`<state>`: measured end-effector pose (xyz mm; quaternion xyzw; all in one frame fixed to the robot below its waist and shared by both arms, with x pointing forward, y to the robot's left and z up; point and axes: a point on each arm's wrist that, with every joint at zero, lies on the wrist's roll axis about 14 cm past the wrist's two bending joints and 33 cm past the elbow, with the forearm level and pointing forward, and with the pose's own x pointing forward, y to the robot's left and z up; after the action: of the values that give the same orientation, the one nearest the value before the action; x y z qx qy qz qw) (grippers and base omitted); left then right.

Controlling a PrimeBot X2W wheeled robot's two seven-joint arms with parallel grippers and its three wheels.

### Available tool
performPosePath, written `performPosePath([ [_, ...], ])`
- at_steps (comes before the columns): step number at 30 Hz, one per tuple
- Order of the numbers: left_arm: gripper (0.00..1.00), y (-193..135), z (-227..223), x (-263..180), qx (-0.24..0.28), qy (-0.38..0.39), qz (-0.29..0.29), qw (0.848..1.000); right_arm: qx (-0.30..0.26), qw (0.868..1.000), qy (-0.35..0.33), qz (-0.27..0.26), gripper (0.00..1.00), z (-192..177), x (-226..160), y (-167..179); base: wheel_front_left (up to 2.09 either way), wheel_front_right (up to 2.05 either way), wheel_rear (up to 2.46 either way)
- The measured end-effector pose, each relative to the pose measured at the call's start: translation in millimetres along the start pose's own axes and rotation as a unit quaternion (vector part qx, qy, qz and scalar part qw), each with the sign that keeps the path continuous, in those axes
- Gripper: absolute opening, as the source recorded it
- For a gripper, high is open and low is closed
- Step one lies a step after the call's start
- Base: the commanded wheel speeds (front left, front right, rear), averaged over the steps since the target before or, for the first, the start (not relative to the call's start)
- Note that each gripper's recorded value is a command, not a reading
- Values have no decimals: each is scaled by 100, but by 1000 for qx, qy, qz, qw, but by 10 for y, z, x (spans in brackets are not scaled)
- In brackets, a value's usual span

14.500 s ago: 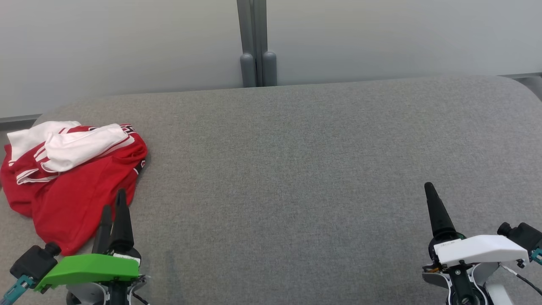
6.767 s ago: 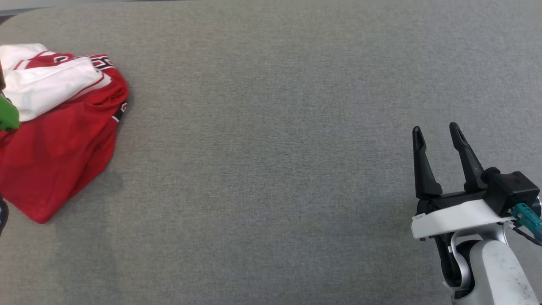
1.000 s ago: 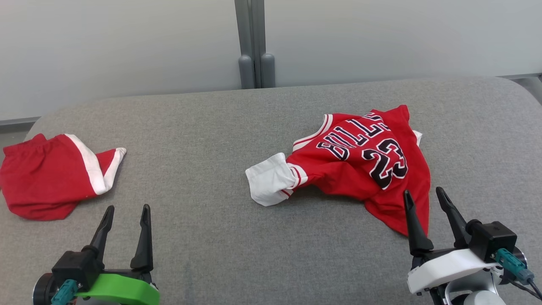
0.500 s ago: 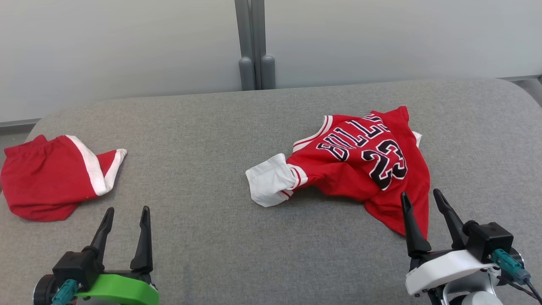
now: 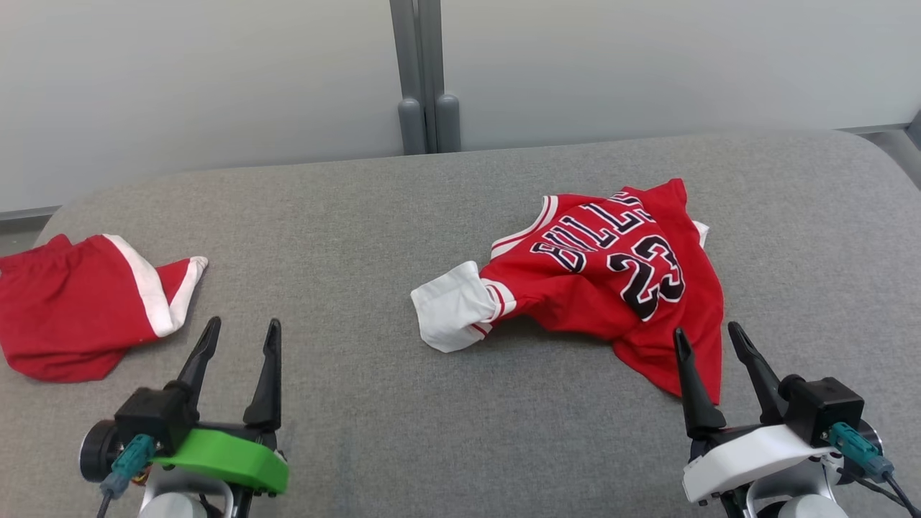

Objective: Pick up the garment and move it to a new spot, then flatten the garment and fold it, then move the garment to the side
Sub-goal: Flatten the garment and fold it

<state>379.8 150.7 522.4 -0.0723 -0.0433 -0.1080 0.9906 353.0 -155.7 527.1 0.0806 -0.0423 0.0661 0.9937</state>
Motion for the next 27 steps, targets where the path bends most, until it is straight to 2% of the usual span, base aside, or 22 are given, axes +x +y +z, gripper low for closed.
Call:
performPosePath([
  [10,100,-617,-67,447,7,16,-109,994,2,1000,3,-19,100,-22,-9,-116,0,0,0],
  [18,100,-1139,-556,567,17,87,-197,976,-4,998,2,-58,100,-28,-55,-367,0,0,0],
  [27,100,-1380,-1144,606,27,168,-247,954,-2,996,13,-89,100,-123,-56,-564,0,0,0],
])
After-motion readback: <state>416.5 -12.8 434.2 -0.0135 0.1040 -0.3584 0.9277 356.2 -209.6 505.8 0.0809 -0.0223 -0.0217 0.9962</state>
